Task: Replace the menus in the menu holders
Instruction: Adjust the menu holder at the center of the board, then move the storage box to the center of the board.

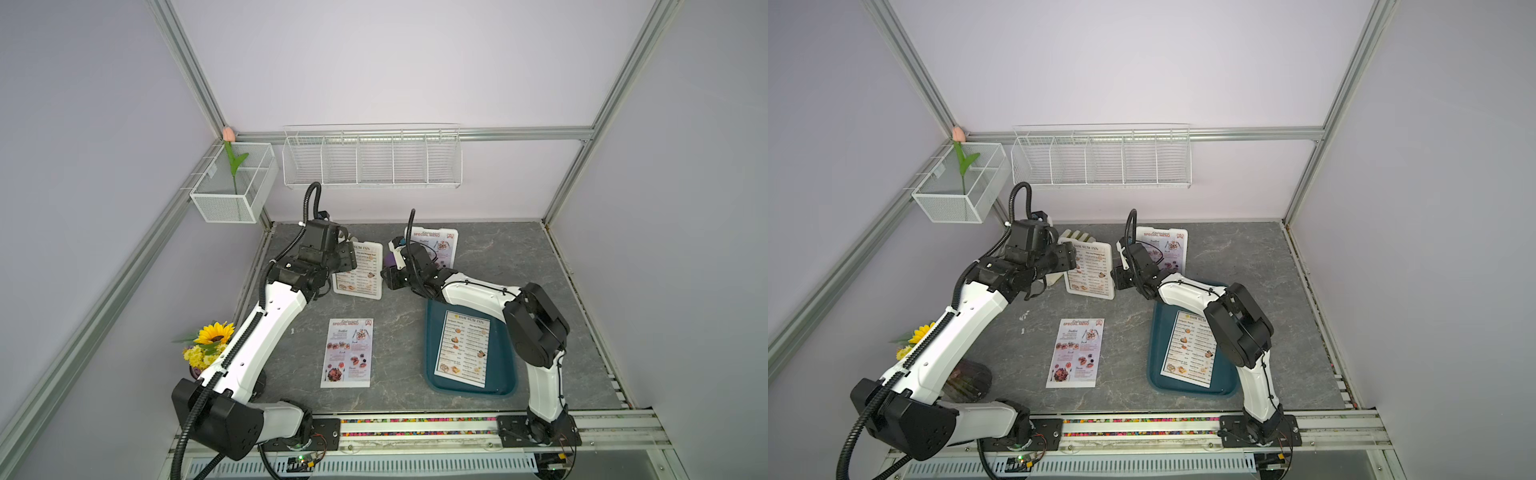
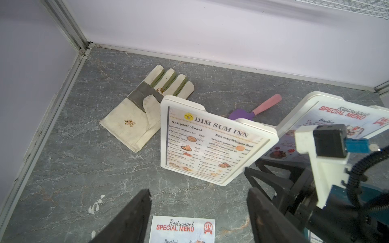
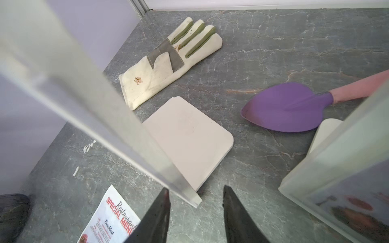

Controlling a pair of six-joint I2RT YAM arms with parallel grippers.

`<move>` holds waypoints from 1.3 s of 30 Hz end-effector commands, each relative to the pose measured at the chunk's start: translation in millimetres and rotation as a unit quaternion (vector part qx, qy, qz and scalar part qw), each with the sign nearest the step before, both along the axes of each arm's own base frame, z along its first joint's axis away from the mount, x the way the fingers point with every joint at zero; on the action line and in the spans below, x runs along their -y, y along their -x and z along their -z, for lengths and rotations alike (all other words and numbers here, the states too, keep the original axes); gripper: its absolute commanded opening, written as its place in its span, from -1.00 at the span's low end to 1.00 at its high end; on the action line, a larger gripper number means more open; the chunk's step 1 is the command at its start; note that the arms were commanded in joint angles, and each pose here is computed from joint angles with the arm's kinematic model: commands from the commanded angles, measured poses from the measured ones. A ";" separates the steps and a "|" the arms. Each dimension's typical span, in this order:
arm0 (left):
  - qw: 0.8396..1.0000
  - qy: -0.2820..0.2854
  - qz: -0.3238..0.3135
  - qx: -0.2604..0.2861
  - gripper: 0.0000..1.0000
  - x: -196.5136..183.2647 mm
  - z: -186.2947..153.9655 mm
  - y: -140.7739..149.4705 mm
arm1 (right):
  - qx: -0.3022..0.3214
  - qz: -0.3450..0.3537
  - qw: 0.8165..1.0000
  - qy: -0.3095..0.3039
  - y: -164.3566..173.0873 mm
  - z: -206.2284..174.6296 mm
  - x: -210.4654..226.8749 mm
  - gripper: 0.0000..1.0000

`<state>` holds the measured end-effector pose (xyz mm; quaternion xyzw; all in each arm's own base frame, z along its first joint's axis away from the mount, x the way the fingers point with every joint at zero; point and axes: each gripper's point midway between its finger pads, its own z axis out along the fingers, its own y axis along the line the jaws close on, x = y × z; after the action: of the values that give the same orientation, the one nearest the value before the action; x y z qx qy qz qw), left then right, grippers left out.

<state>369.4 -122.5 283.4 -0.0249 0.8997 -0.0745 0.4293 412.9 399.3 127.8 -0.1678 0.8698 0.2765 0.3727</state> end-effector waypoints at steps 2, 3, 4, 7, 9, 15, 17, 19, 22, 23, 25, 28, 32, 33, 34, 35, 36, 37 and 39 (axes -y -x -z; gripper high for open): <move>1.000 -0.002 -0.005 0.001 0.49 -1.5 -1.1 -3.7 | 0.023 0.009 1.000 -0.004 -17.4 -4.4 -2.2 -0.17; 1.000 -0.002 -0.005 0.001 0.49 -1.4 -1.1 -4.0 | 0.022 0.010 1.000 -0.004 -18.5 -2.6 -2.6 -0.17; 1.000 -0.003 -0.006 0.000 0.49 -1.6 -0.2 -4.3 | 0.022 0.009 1.000 -0.005 -19.8 -2.0 -3.0 -0.18; 1.000 -0.004 -0.006 0.000 0.49 -1.8 -1.0 -4.4 | 0.019 0.005 1.000 -0.011 -19.6 -2.0 -5.5 -0.18; 1.000 -0.005 -0.008 0.001 0.49 -2.7 -1.0 -4.0 | 0.018 0.005 1.000 -0.011 -18.1 -3.2 -4.3 -0.18; 1.000 -0.003 -0.001 -0.006 0.49 0.1 2.3 -3.7 | 0.008 -0.017 0.999 -0.029 2.7 -26.6 3.1 -0.09; 1.000 0.001 0.003 -0.009 0.49 1.3 4.1 -1.4 | -0.007 -0.017 0.999 -0.030 19.1 -36.8 14.7 0.00; 1.000 0.006 0.007 -0.011 0.48 3.6 6.5 0.2 | -0.037 -0.010 0.999 -0.018 37.0 -39.7 30.8 0.13; 1.000 0.013 0.015 -0.011 0.47 9.9 8.0 4.0 | -0.079 0.023 0.997 0.004 65.4 -35.6 64.3 0.20; 1.000 0.015 0.017 -0.010 0.47 12.0 7.3 5.5 | -0.095 0.041 0.994 0.015 76.0 -30.9 79.2 0.21; 1.000 0.018 0.021 -0.007 0.47 15.4 6.9 7.8 | -0.122 0.076 0.989 0.047 94.2 -21.6 108.0 0.20; 0.999 0.023 0.027 -0.003 0.47 20.6 5.0 10.9 | -0.140 0.112 0.979 0.093 113.3 -13.6 135.1 0.19; 0.999 0.028 0.033 0.001 0.47 25.2 2.0 15.2 | -0.143 0.139 0.969 0.145 126.8 -2.7 139.3 0.21; 0.999 0.030 0.034 0.004 0.47 25.6 -0.1 16.4 | -0.146 0.144 0.966 0.160 128.7 1.7 138.3 0.20; 0.999 0.031 0.034 0.006 0.47 25.5 -1.4 17.2 | -0.145 0.146 0.964 0.168 129.3 4.5 136.1 0.18; 0.999 0.032 0.035 0.007 0.47 25.5 -2.9 18.5 | -0.145 0.150 0.961 0.180 130.2 9.3 134.1 0.16; 0.999 0.033 0.035 0.009 0.47 25.6 -4.4 19.7 | -0.145 0.153 0.959 0.190 130.6 14.7 132.4 0.14; 0.999 0.032 0.036 0.009 0.47 25.2 -5.1 20.5 | -0.146 0.155 0.957 0.198 130.6 19.6 130.7 0.12; 0.999 0.031 0.037 0.013 0.47 23.4 -8.9 23.5 | -0.149 0.158 0.952 0.214 131.6 31.8 126.9 0.06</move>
<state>352.4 -146.8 284.0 -0.0001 0.8968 -0.1092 0.4287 280.9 284.3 108.5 -0.0827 0.9634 0.0953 0.2364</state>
